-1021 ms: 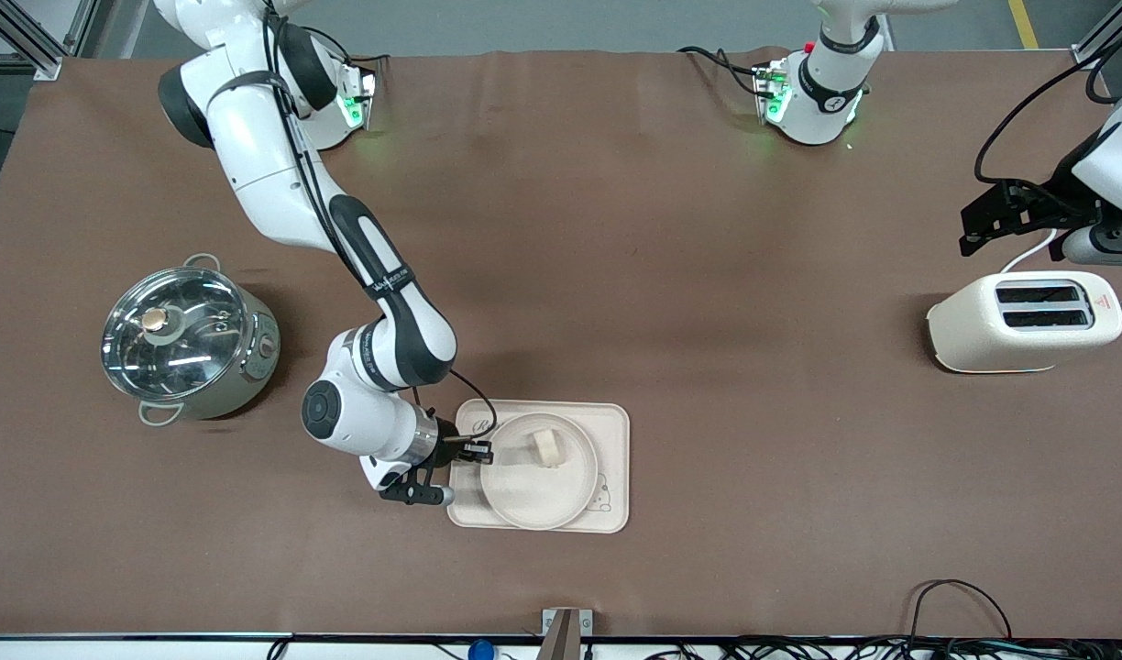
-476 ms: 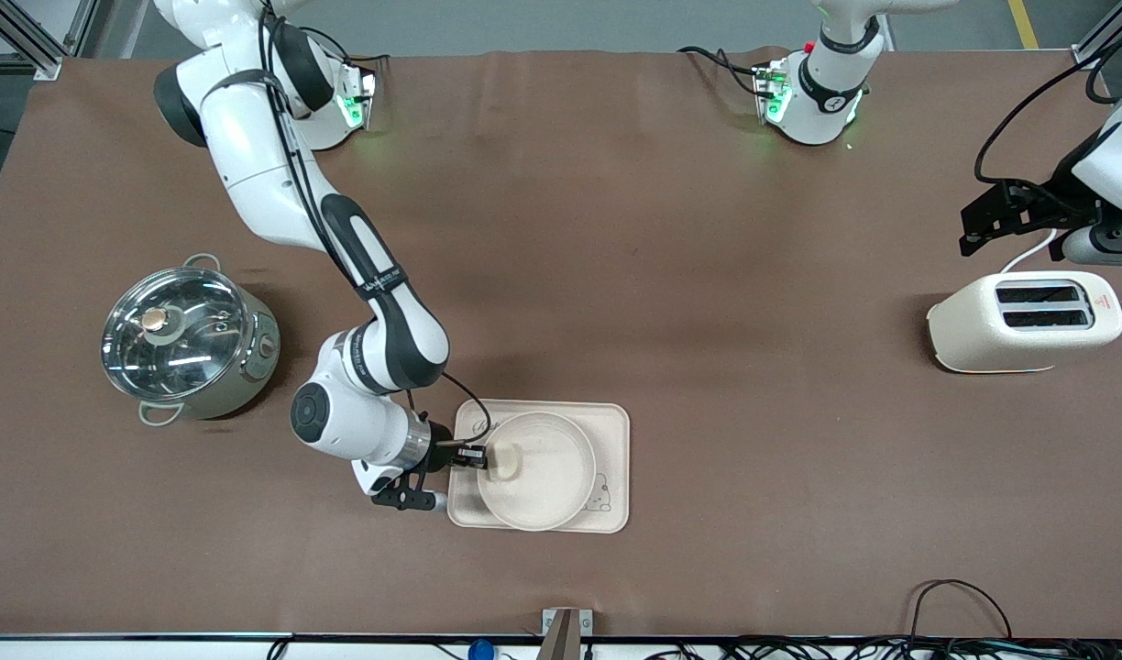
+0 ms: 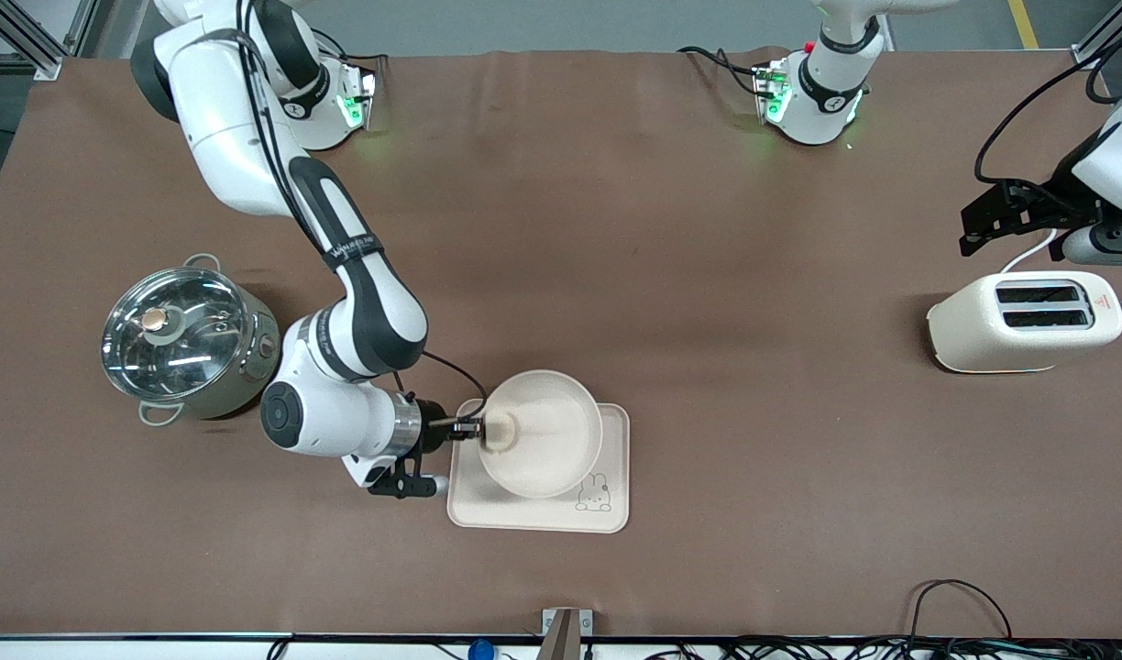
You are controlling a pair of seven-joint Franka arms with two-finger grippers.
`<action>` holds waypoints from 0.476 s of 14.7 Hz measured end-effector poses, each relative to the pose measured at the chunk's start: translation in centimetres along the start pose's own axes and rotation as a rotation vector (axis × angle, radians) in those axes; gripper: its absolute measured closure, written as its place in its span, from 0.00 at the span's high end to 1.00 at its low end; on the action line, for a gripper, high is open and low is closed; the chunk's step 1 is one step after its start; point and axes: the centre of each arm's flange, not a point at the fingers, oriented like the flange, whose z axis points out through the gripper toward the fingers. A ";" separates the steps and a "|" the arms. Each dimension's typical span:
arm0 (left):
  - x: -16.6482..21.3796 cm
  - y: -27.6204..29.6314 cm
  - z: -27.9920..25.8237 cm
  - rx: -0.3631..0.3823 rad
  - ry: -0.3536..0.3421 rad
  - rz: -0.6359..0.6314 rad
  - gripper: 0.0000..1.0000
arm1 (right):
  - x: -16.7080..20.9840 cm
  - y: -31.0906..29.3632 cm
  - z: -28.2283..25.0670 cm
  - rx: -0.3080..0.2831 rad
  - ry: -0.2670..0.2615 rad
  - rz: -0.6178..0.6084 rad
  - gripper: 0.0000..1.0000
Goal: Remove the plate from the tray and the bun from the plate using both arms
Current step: 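Lift the plate with the bun off the tray with the right gripper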
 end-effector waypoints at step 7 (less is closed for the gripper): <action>0.0 0.0 0.0 0.000 0.000 0.000 1.00 | -8.0 -8.7 2.9 -0.194 -0.165 -0.182 0.04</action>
